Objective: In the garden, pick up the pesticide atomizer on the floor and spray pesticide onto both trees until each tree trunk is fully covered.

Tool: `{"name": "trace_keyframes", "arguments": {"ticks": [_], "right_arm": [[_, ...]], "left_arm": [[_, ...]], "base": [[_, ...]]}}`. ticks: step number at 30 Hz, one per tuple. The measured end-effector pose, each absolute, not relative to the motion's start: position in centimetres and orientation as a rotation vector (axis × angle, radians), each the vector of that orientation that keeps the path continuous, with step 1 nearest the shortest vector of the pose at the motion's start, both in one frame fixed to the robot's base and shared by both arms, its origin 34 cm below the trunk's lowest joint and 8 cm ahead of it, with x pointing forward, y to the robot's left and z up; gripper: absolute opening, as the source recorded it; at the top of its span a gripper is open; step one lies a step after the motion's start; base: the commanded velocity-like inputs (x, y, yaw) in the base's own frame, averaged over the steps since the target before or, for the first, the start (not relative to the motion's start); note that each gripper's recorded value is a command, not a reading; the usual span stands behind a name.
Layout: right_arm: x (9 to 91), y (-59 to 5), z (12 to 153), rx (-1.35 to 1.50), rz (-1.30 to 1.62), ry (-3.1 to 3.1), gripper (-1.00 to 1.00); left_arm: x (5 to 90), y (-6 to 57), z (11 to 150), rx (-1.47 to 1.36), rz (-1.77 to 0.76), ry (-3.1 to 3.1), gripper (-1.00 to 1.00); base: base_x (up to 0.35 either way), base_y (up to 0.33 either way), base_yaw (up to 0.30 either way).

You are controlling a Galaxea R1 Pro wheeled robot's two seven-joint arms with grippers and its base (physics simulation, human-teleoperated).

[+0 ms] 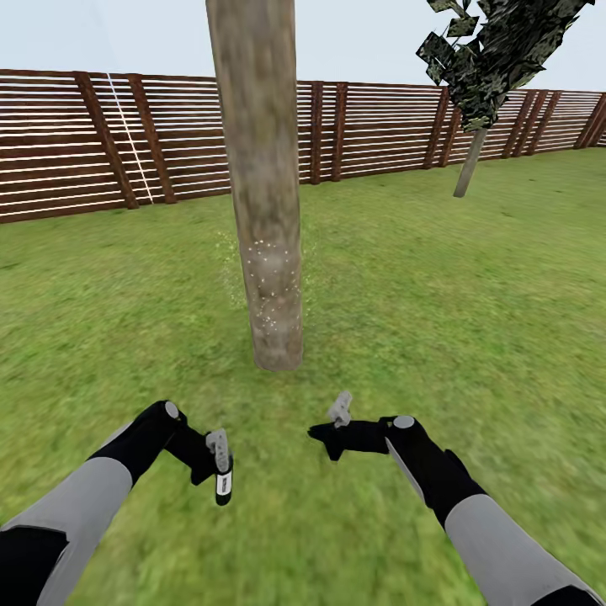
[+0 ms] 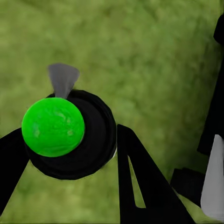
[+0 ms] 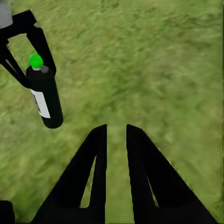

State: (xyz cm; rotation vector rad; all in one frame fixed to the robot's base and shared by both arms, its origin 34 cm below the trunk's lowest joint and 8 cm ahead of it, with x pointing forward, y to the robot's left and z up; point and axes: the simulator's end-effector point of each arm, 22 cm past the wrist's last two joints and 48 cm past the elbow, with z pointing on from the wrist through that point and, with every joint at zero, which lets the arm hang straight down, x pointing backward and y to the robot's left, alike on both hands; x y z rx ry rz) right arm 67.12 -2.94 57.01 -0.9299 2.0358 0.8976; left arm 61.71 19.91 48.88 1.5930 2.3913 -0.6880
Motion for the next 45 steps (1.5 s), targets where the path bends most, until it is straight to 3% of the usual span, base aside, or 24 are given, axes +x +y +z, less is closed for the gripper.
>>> {"name": "trace_keyframes", "arguments": {"ticks": [14, 45], "right_arm": [[65.4, -1.0, 56.9, -1.042, 0.906, 2.013, -1.00], [65.6, 0.0, 58.3, -1.041, 0.920, 2.011, -1.00]], "left_arm": [[61.0, 15.8, 49.0, 1.756, -0.716, 2.240, -1.00], [62.5, 8.6, 51.5, 1.768, -0.767, 2.138, -1.00]], "base": [[0.000, 0.000, 0.000], [0.000, 0.000, 0.000]]}}
